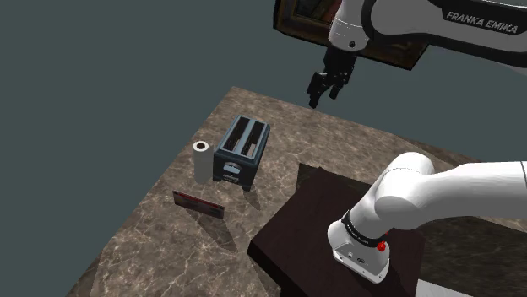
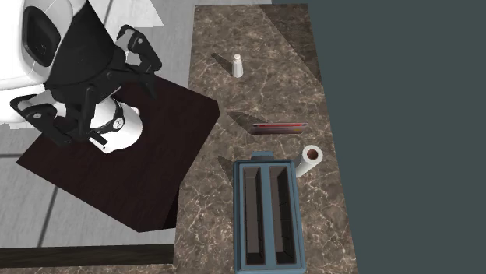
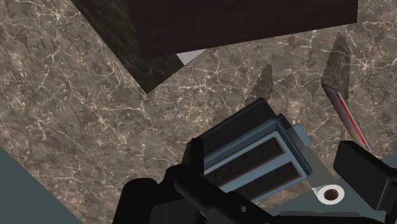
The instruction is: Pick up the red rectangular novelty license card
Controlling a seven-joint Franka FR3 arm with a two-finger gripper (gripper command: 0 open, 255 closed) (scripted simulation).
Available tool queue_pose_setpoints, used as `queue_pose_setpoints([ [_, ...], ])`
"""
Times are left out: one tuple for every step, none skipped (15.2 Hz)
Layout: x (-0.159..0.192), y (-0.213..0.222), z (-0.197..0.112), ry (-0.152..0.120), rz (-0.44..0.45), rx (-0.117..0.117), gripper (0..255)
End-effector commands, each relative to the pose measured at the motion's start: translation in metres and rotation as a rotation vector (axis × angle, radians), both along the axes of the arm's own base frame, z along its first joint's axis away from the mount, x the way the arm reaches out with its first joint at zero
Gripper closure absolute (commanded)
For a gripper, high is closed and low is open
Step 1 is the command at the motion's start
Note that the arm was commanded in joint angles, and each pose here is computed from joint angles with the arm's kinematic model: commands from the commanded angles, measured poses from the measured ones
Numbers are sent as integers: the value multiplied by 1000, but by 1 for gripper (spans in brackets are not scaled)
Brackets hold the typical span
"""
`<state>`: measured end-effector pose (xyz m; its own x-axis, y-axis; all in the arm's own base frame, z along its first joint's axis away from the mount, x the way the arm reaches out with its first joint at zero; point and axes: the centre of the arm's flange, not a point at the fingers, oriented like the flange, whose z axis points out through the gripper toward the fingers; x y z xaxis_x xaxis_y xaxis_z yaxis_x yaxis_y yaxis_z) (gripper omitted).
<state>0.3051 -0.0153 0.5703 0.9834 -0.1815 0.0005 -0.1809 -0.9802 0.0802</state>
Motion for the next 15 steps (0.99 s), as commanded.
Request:
queue_pose_setpoints([
  [0,0,0,0,0,0,0],
  [6,5,-10,0,17,2,0],
  [13,10,-20,-1,33,4,0],
  [19,16,-30,-1,50,6,0],
  [25,21,-40,-1,66,8,0],
  [31,27,-50,-1,83,9,0],
  [37,33,-60,-2,99,11,0],
  [43,38,-70,-2,116,13,0],
  [49,44,-80,-2,132,15,0],
  [54,50,-90,-3,149,17,0],
  [60,57,-100,-3,165,19,0],
  [65,63,-110,-3,182,21,0],
  [71,69,-120,-3,198,23,0],
  [76,76,-130,-4,215,24,0],
  [81,82,-140,-4,231,26,0],
])
